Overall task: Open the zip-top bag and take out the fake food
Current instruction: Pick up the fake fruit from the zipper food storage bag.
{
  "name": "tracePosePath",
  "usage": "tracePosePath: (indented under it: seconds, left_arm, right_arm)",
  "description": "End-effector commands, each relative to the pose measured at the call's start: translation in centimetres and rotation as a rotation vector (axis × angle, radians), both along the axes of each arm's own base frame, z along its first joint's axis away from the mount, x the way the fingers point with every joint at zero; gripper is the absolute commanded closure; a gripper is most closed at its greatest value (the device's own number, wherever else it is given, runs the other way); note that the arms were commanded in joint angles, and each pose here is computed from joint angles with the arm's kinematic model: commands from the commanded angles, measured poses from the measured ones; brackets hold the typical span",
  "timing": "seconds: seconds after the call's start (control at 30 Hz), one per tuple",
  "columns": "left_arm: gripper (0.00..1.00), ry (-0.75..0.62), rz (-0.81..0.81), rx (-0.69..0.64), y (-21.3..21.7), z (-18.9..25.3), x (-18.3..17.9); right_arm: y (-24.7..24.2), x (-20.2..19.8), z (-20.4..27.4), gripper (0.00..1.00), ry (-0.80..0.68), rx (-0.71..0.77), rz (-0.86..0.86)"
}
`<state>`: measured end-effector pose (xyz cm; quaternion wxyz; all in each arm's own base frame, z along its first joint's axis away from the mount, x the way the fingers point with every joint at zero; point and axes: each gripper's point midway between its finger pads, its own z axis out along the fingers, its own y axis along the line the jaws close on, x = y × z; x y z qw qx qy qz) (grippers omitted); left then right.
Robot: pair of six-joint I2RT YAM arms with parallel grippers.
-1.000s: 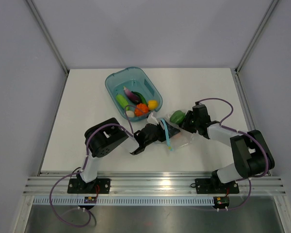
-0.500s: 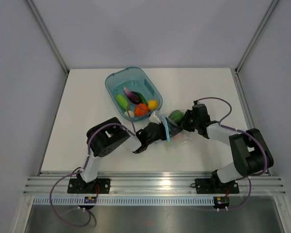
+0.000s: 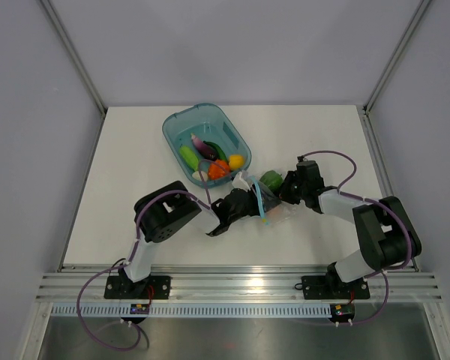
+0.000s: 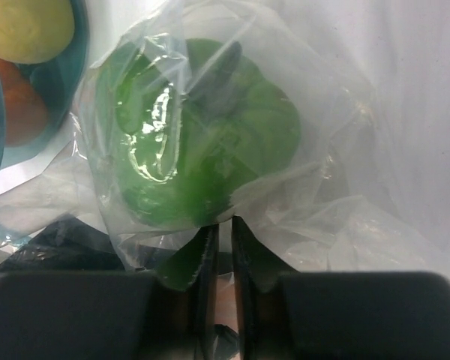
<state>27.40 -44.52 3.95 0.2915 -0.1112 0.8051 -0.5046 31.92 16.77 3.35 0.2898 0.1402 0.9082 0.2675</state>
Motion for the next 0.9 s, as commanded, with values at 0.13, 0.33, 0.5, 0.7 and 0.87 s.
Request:
tracePosePath:
  seconds: [0.13, 0.33, 0.5, 0.7, 0.87]
  left_arm:
    - [0.39, -0.016, -0.001, 0.021, 0.6, -0.4, -0.2]
    - [0.22, -0.022, -0.029, 0.022, 0.7, 0.3, -0.7]
    - [0.21, -0.016, -0.053, 0.05, 0.3, -0.2, -1.0]
    - [0.31, -0.013, -0.058, 0.108, -0.1, -1.2, -0.9]
    - [0.34, -0.003, -0.095, 0.191, -0.3, -2.8, -1.2]
  right_arm:
    - [-0.7, 1.0, 0.0, 0.92, 0.02, -0.069, -0.055]
    - [-1.2, 1.2, -0.3, 0.95, 0.028, -0.094, -0.077]
    - [-1.1, 1.2, -0.5, 0.96, 0.035, -0.092, -0.07]
    - [-0.9, 1.1, -0.4, 0.96, 0.032, -0.081, -0.063]
    - [-0.9, 1.2, -0.4, 0.96, 0.033, -0.083, -0.063]
